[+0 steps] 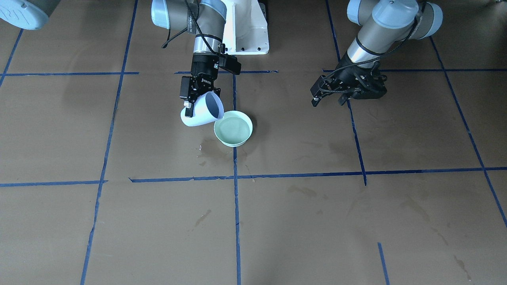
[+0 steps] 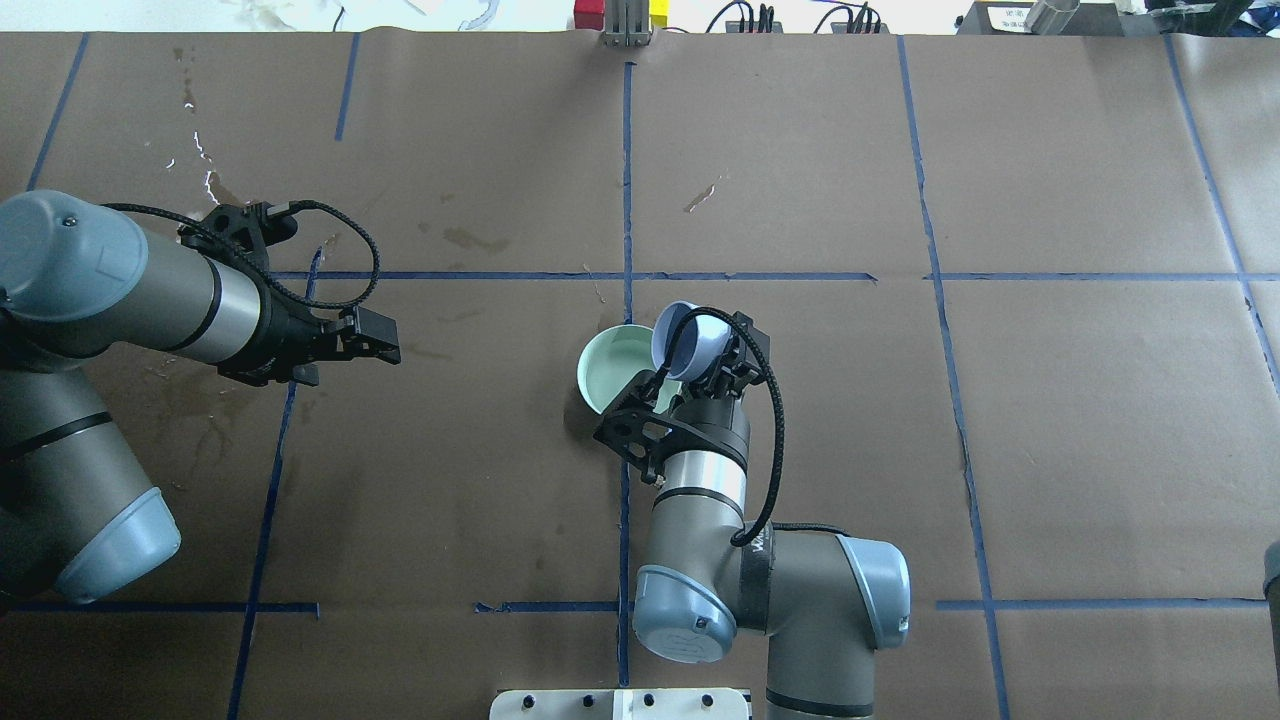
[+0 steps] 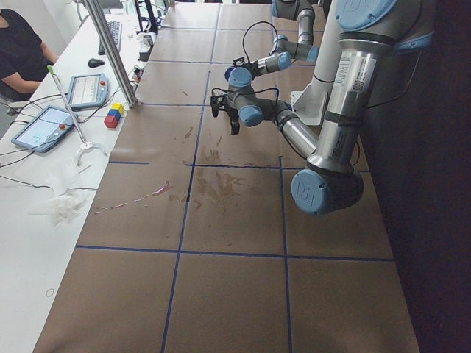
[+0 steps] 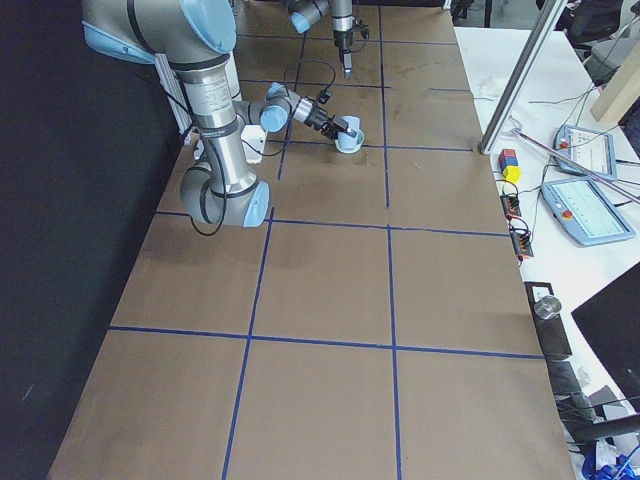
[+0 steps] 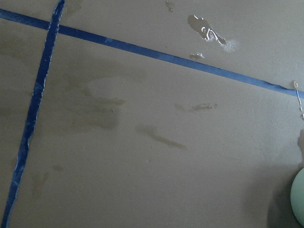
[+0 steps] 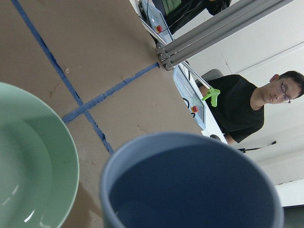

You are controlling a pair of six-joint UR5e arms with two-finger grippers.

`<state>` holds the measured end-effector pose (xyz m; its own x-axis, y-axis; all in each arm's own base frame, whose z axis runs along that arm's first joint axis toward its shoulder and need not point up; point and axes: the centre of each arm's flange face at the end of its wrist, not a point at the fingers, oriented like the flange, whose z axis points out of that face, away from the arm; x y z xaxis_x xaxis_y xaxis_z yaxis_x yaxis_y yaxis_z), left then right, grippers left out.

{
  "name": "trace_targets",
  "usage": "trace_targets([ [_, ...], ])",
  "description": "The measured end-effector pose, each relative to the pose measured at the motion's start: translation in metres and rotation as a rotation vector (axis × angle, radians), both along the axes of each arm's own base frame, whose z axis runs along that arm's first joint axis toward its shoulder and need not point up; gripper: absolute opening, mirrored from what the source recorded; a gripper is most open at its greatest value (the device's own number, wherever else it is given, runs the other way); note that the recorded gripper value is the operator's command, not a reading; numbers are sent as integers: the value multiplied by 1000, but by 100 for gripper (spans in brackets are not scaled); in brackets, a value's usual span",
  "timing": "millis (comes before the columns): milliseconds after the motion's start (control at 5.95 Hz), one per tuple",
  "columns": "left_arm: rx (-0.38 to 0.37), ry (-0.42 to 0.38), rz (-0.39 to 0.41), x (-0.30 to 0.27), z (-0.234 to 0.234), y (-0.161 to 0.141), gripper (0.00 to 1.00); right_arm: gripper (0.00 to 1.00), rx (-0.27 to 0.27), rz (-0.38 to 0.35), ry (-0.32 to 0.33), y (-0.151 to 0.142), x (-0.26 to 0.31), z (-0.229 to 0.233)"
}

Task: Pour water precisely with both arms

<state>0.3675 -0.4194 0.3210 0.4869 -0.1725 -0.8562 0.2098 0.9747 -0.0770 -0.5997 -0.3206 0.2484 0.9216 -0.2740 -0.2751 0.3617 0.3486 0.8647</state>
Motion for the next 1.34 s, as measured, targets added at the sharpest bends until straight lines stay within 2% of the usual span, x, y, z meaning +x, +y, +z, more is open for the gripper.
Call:
trace_targets([
  [504, 2, 3, 1, -1, -2, 2, 100, 1, 72, -12, 157, -6, -12, -4],
  [840, 3, 4, 1, -1, -3, 2, 100, 0, 83, -26, 256, -7, -17, 2],
  [1344, 7, 10, 0, -3, -6, 3, 100, 0, 108, -82, 489, -9, -17, 4],
])
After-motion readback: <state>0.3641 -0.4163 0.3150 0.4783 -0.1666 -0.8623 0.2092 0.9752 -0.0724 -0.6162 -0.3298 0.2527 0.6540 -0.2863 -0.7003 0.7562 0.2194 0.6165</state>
